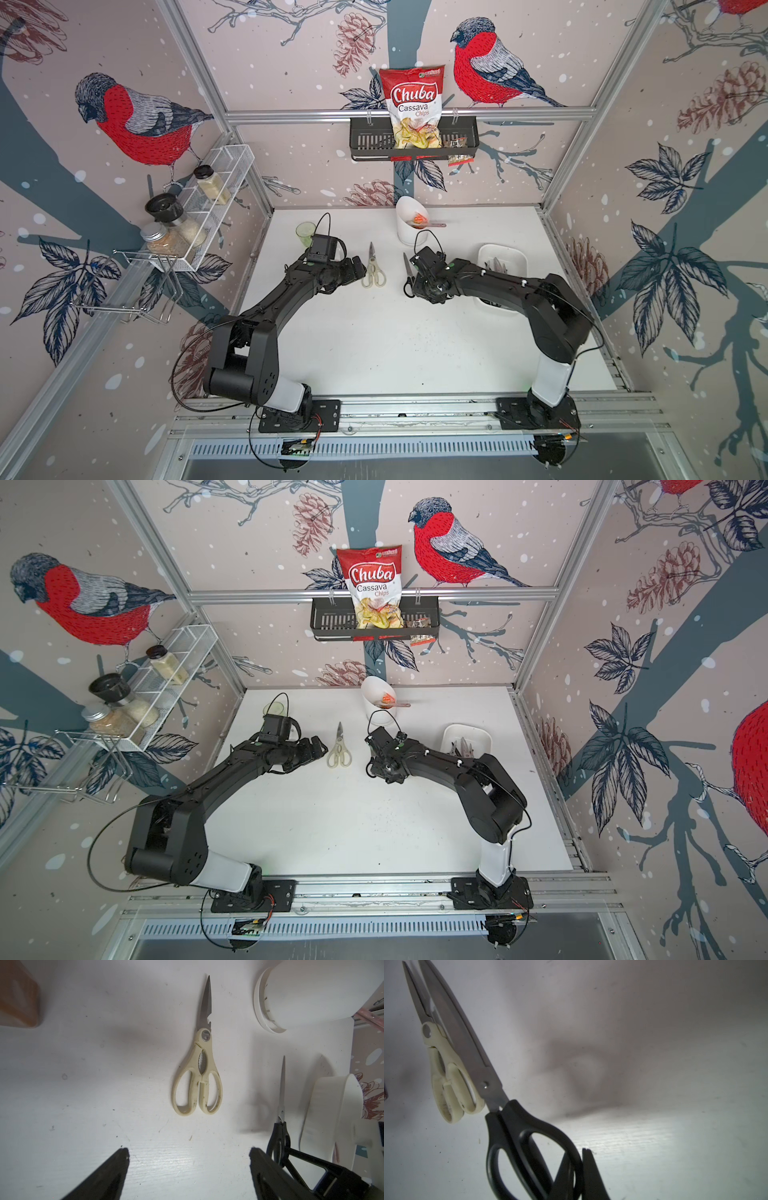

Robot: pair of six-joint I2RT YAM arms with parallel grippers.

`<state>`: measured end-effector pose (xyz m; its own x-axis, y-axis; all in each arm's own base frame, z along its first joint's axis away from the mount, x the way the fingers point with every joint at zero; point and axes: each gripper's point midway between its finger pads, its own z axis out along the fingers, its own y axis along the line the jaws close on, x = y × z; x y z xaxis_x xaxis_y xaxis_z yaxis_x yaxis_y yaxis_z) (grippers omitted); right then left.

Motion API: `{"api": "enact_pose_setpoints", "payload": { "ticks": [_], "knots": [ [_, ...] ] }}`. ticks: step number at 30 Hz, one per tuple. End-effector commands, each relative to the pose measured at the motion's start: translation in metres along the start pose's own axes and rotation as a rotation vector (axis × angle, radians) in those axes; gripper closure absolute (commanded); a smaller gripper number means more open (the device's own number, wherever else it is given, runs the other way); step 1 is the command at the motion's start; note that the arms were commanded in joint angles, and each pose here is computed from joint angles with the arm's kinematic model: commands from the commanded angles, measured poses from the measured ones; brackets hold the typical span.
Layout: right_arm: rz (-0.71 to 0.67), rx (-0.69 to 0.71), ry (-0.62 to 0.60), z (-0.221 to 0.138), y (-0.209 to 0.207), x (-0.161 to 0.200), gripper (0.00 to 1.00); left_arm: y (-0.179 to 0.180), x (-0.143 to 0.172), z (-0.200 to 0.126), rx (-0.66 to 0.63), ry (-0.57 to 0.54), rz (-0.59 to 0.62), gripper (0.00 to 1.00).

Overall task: Take the scissors out of the storage box
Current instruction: Place the scissors at the center of the board.

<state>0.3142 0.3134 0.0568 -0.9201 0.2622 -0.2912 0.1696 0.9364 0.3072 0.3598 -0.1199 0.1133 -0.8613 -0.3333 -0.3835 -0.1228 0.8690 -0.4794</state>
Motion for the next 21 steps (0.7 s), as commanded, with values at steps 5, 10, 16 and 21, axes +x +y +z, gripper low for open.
{"api": "enact_pose_setpoints", "payload": {
  "ticks": [5,10,16,21],
  "knots": [
    [0.075,0.051,0.015,0.022,0.018,-0.003,1.0,0.007,0.004,-0.007,-0.027,-0.012,0.042,0.06],
    [0.106,0.086,-0.007,0.029,0.026,-0.014,1.0,0.009,0.009,-0.01,-0.019,-0.019,0.037,0.06],
    [0.094,0.128,-0.007,0.042,0.036,-0.023,1.0,0.012,0.018,-0.01,-0.006,-0.015,0.026,0.06],
    [0.096,0.161,0.007,0.048,0.03,-0.022,0.99,0.014,0.023,-0.011,-0.005,-0.015,0.028,0.06]
  ]
}}
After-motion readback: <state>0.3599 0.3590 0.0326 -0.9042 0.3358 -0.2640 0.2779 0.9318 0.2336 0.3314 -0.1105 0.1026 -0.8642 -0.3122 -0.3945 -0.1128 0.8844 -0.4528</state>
